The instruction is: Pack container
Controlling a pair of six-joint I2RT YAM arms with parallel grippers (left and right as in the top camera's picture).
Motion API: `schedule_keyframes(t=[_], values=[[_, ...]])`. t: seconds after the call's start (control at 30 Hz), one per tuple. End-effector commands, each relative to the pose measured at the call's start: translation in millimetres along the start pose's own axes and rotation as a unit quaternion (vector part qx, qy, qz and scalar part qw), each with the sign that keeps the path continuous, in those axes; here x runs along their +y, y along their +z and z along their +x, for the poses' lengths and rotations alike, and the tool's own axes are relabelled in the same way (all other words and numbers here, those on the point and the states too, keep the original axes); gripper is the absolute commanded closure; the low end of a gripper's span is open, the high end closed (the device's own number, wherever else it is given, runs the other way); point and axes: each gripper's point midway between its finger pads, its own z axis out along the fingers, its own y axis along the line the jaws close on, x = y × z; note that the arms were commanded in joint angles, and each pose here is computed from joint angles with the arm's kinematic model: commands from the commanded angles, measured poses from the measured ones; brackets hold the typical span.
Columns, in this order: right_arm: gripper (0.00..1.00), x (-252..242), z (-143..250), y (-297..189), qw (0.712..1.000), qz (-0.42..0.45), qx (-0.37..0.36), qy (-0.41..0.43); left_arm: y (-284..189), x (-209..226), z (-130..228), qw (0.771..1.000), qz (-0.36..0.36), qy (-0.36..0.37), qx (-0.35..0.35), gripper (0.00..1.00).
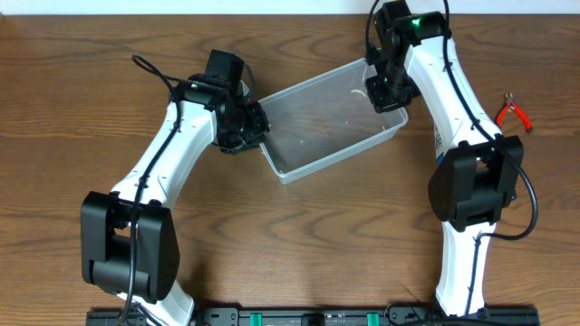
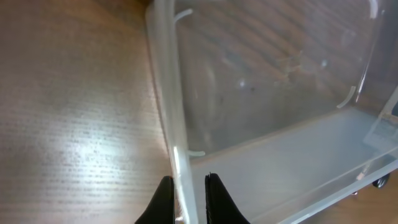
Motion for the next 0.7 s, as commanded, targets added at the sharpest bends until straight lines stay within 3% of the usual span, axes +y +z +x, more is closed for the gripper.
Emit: schedule_keyframes(t=[0.0, 0.67], values=[[0.98, 6.0, -5.6, -15.9, 1.0, -0.003, -0.025, -0.012, 3.6, 7.8, 4.9, 0.999, -0.019, -0.03, 0.01, 0.93], [0.98, 12.4, -2.1, -12.2, 0.999, -0.016, -0.017, -0.021, 3.1, 19.6, 1.6, 0.998, -0.052, -0.043, -0.005, 0.93]])
